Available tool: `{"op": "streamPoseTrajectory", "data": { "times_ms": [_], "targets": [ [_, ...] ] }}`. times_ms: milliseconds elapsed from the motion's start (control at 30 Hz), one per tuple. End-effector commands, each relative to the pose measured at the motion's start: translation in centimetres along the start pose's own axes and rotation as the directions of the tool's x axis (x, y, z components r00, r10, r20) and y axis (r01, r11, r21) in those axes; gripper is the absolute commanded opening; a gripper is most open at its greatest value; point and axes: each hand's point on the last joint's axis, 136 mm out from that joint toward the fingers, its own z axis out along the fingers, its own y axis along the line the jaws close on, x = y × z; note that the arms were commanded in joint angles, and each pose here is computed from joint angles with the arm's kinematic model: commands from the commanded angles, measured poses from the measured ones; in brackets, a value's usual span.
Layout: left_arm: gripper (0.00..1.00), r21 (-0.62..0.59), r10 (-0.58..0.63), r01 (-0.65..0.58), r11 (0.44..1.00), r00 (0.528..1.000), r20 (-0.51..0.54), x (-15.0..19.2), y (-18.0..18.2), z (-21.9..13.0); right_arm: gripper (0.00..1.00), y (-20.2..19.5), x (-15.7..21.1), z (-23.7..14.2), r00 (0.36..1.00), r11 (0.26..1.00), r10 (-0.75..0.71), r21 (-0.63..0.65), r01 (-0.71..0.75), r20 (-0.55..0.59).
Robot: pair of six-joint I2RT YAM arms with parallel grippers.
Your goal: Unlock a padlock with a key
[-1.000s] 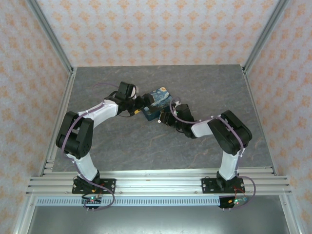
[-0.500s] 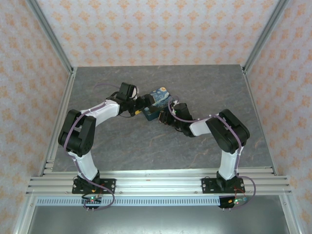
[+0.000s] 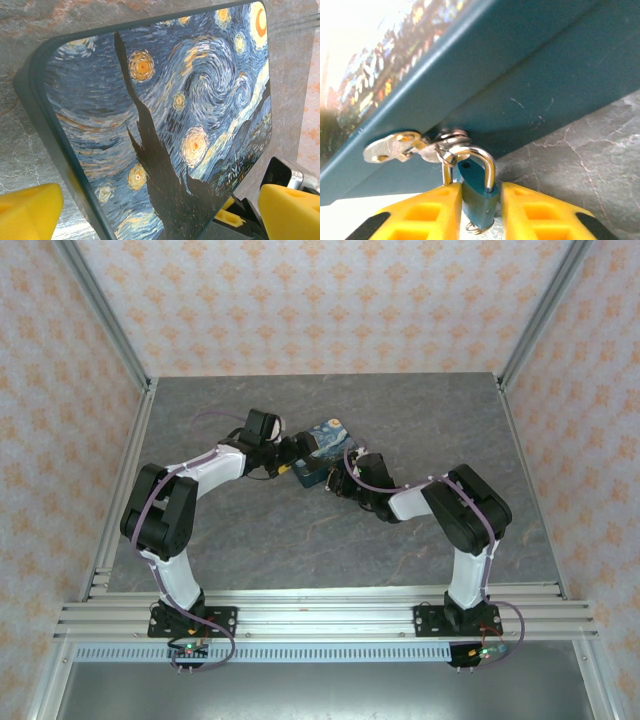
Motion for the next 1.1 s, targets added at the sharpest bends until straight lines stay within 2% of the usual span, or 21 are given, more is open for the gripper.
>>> {"op": "streamPoseTrajectory", "data": {
  "times_ms": [0, 133, 400, 533, 800, 933, 1067],
  "targets": [
    [1.00, 0.024, 0.004, -0.004, 1.000, 1.000, 0.019, -0.9, -0.5, -0.2, 0.23, -1.7, 2.4, -0.5, 0.998, 0.998, 0.003, 0.065, 0.001, -0.062],
    [1.00, 0.027, 0.006, -0.007, 1.000, 1.000, 0.020, -1.0, -0.7, -0.2, 0.20, -1.9, 2.3, -0.5, 0.998, 0.997, 0.008, 0.071, -0.004, -0.056],
    [1.00, -0.017, 0.025, -0.025, 1.000, 0.999, 0.034, -1.0, -0.1, -0.9, 0.03, -1.7, 1.8, -0.9, 0.999, 0.997, 0.041, 0.060, -0.039, -0.035],
    [1.00, -0.107, 0.065, -0.062, 0.992, 0.997, 0.028, -0.8, 1.2, -1.4, 0.01, -1.5, 1.5, -1.0, 0.997, 0.996, 0.076, 0.044, -0.075, -0.021],
    [0.99, -0.319, 0.177, -0.167, 0.933, 0.984, 0.002, 0.3, 3.8, -1.7, 0.00, -1.5, 1.1, -1.2, 0.981, 0.981, 0.193, 0.007, -0.193, 0.021],
    [0.99, -0.387, 0.228, -0.215, 0.897, 0.973, -0.012, 0.8, 4.2, -1.5, 0.00, -1.9, 1.0, -1.3, 0.967, 0.968, 0.250, 0.005, -0.251, 0.046],
    [0.99, -0.406, 0.238, -0.227, 0.885, 0.971, -0.024, 1.5, 4.5, -1.0, 0.00, -2.1, 0.8, -1.3, 0.946, 0.949, 0.315, -0.010, -0.315, 0.074]
  ]
}}
